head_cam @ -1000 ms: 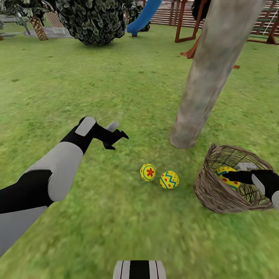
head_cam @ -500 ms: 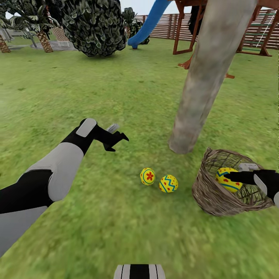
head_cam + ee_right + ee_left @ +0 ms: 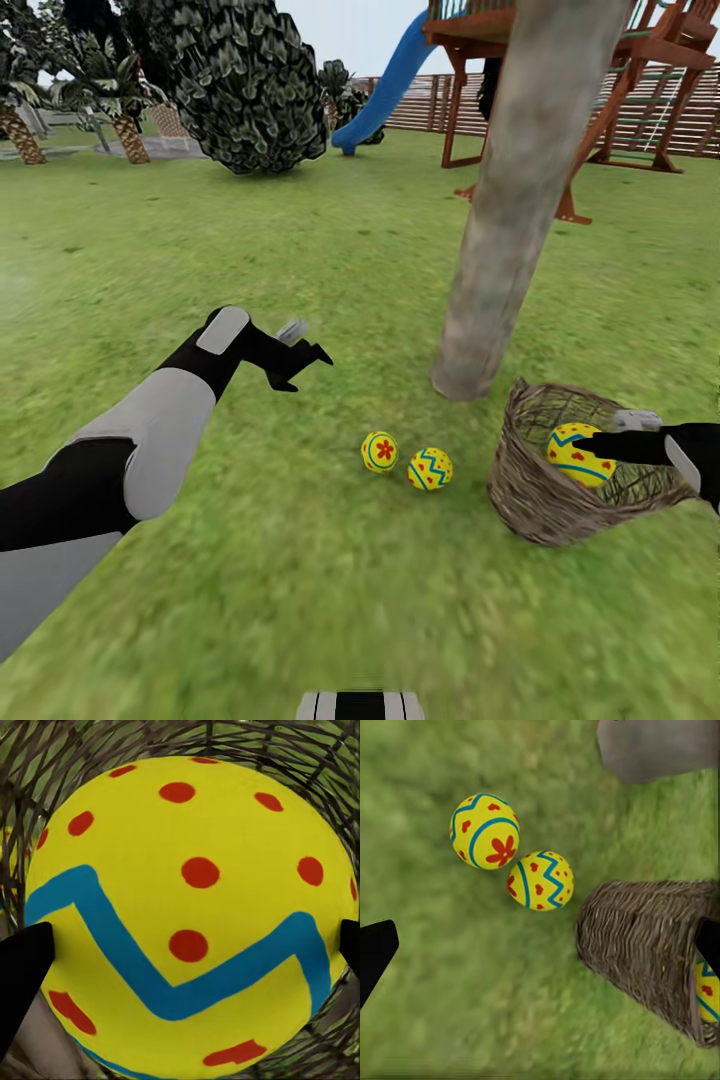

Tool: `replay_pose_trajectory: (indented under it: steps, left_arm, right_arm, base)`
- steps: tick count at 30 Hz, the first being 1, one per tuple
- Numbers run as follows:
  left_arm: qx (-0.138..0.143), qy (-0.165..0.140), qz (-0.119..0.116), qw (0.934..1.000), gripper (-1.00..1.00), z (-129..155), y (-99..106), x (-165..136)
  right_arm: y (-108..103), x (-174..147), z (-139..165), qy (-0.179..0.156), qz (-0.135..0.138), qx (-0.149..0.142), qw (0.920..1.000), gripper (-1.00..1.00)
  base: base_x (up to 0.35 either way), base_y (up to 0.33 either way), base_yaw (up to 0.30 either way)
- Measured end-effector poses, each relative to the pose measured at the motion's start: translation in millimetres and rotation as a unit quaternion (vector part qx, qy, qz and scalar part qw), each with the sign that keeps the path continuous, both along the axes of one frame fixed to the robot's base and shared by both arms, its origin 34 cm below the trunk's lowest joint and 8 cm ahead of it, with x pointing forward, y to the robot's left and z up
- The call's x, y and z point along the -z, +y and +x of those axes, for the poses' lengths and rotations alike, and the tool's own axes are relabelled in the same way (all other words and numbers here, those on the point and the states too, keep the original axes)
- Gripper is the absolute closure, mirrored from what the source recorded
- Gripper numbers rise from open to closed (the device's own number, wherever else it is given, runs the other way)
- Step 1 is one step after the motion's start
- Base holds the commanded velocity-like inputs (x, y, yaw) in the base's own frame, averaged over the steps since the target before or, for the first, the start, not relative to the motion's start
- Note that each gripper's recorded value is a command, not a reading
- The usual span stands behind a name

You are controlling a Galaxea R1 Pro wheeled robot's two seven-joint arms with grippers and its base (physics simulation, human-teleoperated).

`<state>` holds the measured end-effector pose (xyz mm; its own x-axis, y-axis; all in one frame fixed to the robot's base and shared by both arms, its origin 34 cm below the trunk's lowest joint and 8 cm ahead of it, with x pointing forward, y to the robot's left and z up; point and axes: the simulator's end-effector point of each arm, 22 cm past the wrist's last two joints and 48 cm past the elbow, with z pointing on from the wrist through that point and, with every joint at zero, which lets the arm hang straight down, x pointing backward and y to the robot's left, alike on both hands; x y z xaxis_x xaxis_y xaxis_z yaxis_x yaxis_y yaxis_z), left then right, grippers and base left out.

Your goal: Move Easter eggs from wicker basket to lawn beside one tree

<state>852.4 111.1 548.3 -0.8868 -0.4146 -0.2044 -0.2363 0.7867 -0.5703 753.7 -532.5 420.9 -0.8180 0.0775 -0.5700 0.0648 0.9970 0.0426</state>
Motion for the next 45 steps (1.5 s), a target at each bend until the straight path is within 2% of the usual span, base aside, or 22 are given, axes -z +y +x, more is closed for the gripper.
replay_pose_trajectory:
  steps: [5,10,13,15,17,21,23,27,31,33,34,37,40,41,43,45]
  left_arm:
    - [0.0,-0.011,0.0,0.9999,-1.0,-1,0,-17]
    - [-0.001,-0.013,0.002,0.9999,-1.0,-1,1,-18]
    - [-0.019,-0.001,0.007,0.9998,-1.0,-4,4,-1]
    - [-0.037,0.005,0.021,0.9991,-1.0,-5,11,14]
    - [-0.039,0.008,0.031,0.9987,-1.0,-6,15,19]
    - [-0.038,0.008,0.046,0.9982,-1.0,-6,20,23]
    - [-0.038,0.008,0.047,0.9981,-1.0,-7,20,23]
    - [-0.038,0.009,0.048,0.9981,-1.0,-7,21,24]
    - [-0.039,0.015,0.05,0.9979,-1.0,-10,22,29]
    - [-0.039,0.016,0.051,0.9978,-1.0,-10,25,30]
    - [-0.041,0.021,0.052,0.9976,-1.0,-12,28,34]
    - [-0.041,0.032,0.054,0.9972,-1.0,-18,30,44]
    - [-0.039,0.035,0.066,0.9964,-1.0,-21,35,50]
    - [-0.038,0.036,0.073,0.996,-1.0,-22,38,53]
    - [-0.039,0.039,0.082,0.9951,-1.0,-25,45,58]
    - [-0.045,0.042,0.09,0.994,-1.0,-26,58,63]
  right_arm:
    - [-5,-19,2,-0.016,0.007,0.006,0.9998,1.0]
    - [-8,-44,10,-0.048,0.031,0.004,0.9984,1.0]
    - [-4,-48,13,-0.054,0.037,-0.002,0.9978,1.0]
    - [1,-57,18,-0.055,0.041,-0.006,0.9976,1.0]
    - [7,-69,22,-0.053,0.044,-0.009,0.9976,1.0]
    - [23,-110,40,-0.075,0.059,-0.016,0.9953,1.0]
    - [29,-130,44,-0.081,0.06,-0.02,0.9947,1.0]
    - [23,-172,48,-0.104,0.059,-0.014,0.9928,1.0]
    - [42,-229,53,-0.136,0.054,-0.03,0.9888,1.0]
    - [60,-270,57,-0.172,0.035,-0.055,0.9829,1.0]
    - [78,-304,58,-0.206,0.019,-0.078,0.9752,1.0]
    - [105,-344,56,-0.251,-0.006,-0.111,0.9615,1.0]
    - [166,-364,60,-0.289,0.004,-0.153,0.9451,1.0]
    - [201,-369,62,-0.304,0.021,-0.172,0.9367,1.0]
    - [234,-370,64,-0.313,0.038,-0.186,0.9305,1.0]
    - [266,-356,64,-0.307,0.06,-0.198,0.9289,1.0]
  base:
    - [-0.028,0.0,0.0]
    - [-0.001,0.0,0.0]
    - [0.0,0.0,0.0]
    - [0.0,0.0,0.0]
    - [0.0,0.0,0.0]
    - [0.0,0.0,0.0]
    - [0.0,0.0,0.0]
    - [0.0,0.0,0.0]
    - [0.0,0.0,0.0]
    - [0.0,0.0,0.0]
    - [0.0,0.0,0.0]
    - [0.0,0.0,0.0]
    - [0.0,0.0,0.0]
    - [0.0,0.0,0.0]
    - [0.0,0.0,0.0]
    - [0.0,0.0,0.0]
